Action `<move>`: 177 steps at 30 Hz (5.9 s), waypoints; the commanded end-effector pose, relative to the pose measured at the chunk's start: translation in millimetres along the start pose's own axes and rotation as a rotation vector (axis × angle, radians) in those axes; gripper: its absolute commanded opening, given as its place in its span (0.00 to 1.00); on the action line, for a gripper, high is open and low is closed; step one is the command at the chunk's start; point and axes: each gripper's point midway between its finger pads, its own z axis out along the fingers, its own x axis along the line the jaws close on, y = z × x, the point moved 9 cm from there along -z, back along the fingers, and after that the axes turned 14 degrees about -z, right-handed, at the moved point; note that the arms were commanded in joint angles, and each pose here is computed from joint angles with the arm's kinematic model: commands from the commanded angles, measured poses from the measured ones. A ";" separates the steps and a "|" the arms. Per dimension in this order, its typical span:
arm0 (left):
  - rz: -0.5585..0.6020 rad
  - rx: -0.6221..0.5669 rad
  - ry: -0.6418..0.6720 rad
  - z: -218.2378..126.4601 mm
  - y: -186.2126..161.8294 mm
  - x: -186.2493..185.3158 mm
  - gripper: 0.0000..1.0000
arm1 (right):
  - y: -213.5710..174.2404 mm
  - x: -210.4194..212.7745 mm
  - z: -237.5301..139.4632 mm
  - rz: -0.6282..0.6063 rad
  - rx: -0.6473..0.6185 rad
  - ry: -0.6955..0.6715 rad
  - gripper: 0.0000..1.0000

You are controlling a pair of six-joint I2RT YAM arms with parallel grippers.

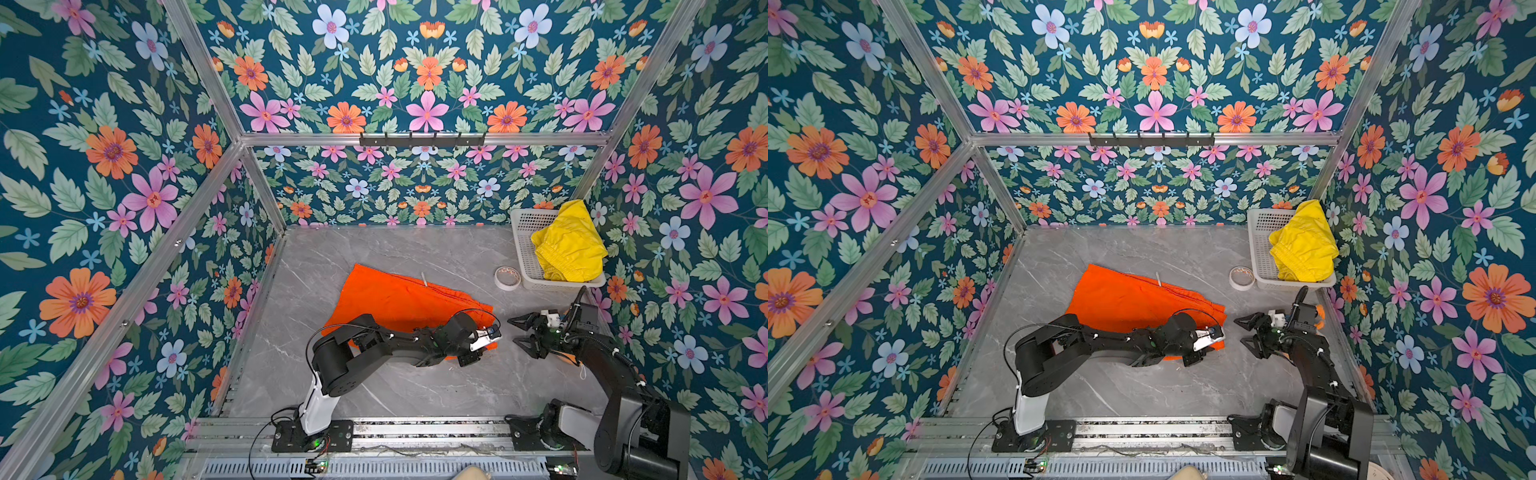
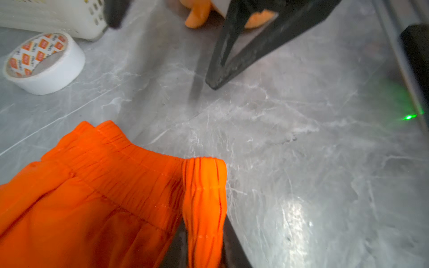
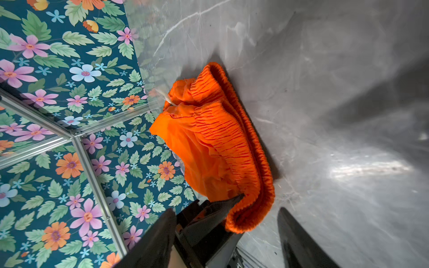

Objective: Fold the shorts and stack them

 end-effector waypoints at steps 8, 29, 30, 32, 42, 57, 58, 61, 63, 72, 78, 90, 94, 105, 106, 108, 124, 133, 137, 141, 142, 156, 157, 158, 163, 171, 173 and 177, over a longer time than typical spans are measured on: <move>-0.080 -0.294 -0.021 -24.8 28.6 0.8 0.21 | -3.2 15.6 31.3 0.106 0.088 0.068 0.73; -0.210 -0.305 -0.057 -35.6 37.7 13.1 0.57 | 0.9 26.8 64.4 0.019 0.126 0.024 0.23; -0.259 -0.312 -0.053 -42.2 39.8 20.8 0.63 | 2.0 29.3 62.0 -0.010 0.122 0.005 0.17; -0.360 -0.315 -0.030 -57.1 42.8 35.5 0.65 | 1.8 34.0 54.1 -0.064 0.124 -0.078 0.10; -0.954 -0.086 0.414 -154.8 4.8 126.1 0.63 | 15.5 78.2 14.2 -0.386 0.135 -0.342 0.09; -1.272 0.008 0.555 -199.4 -85.3 171.5 0.51 | 45.3 137.0 4.2 -0.693 0.132 -0.542 0.09; -1.276 0.021 0.562 -197.0 -87.8 173.0 0.51 | 45.9 142.1 6.0 -0.716 0.134 -0.552 0.09; -1.286 0.046 0.579 -191.6 -94.9 176.4 0.56 | 47.0 156.7 9.4 -0.783 0.128 -0.604 0.09; -1.283 0.067 0.603 -189.2 -100.5 178.2 0.57 | 46.7 167.3 11.6 -0.828 0.119 -0.630 0.08; -1.281 0.126 0.644 -180.7 -123.0 178.9 0.43 | 25.6 216.7 34.7 -1.017 0.097 -0.689 0.08; -1.299 0.135 0.607 -173.3 -133.1 176.1 0.31 | -9.4 232.6 77.5 -1.144 0.144 -0.732 0.08; -1.307 0.124 0.572 -172.3 -134.4 172.6 0.22 | -80.1 248.5 162.3 -1.332 0.268 -0.724 0.08; -1.311 0.127 0.565 -171.2 -135.7 172.3 0.22 | -97.2 251.6 181.5 -1.355 0.307 -0.694 0.08; -1.314 0.126 0.559 -169.9 -136.2 172.2 0.18 | -124.1 257.2 202.1 -1.332 0.347 -0.605 0.08; -1.315 0.125 0.560 -170.0 -136.4 172.2 0.18 | -125.4 255.8 204.4 -1.322 0.359 -0.595 0.08; -1.312 0.125 0.560 -169.9 -135.7 172.4 0.18 | -130.3 251.1 211.3 -1.316 0.386 -0.584 0.09; -1.303 0.086 0.622 -190.4 -112.3 172.8 0.34 | -152.4 217.1 244.7 -1.139 0.557 -0.276 0.45; -1.227 -0.131 0.637 -252.7 -44.7 154.6 0.45 | -116.6 241.0 182.8 -1.038 0.410 -0.026 0.73; -1.199 -0.195 0.459 -247.1 -22.1 142.0 0.42 | -75.6 209.9 164.4 -0.928 0.324 -0.102 0.70; -1.146 -0.163 0.364 -217.3 -9.7 130.6 0.37 | -53.6 188.7 156.0 -0.883 0.277 -0.138 0.67; -1.144 -0.150 0.354 -210.5 -10.2 130.9 0.36 | -51.1 183.8 158.5 -0.876 0.283 -0.154 0.66; -1.241 0.060 0.518 -166.6 -99.0 168.9 0.30 | -52.7 90.9 202.1 -0.685 0.350 -0.351 0.63; -1.239 0.070 0.521 -166.2 -102.0 171.9 0.30 | -54.8 90.3 201.8 -0.674 0.349 -0.336 0.63; -1.228 0.073 0.520 -166.3 -101.6 175.2 0.31 | -56.8 91.8 201.6 -0.670 0.348 -0.323 0.63; -1.098 0.084 0.523 -176.1 -56.2 193.9 0.45 | -57.2 130.0 185.9 -0.717 0.298 -0.230 0.66; -1.082 0.082 0.668 -213.3 -15.8 176.7 0.62 | -33.1 150.3 128.9 -0.720 0.132 -0.306 0.69; -1.091 0.119 0.756 -216.7 -20.5 168.9 0.67 | -34.5 144.8 127.1 -0.722 0.133 -0.326 0.69; -1.131 0.214 0.845 -213.5 -42.5 163.9 0.70 | -37.8 133.2 129.7 -0.697 0.154 -0.328 0.69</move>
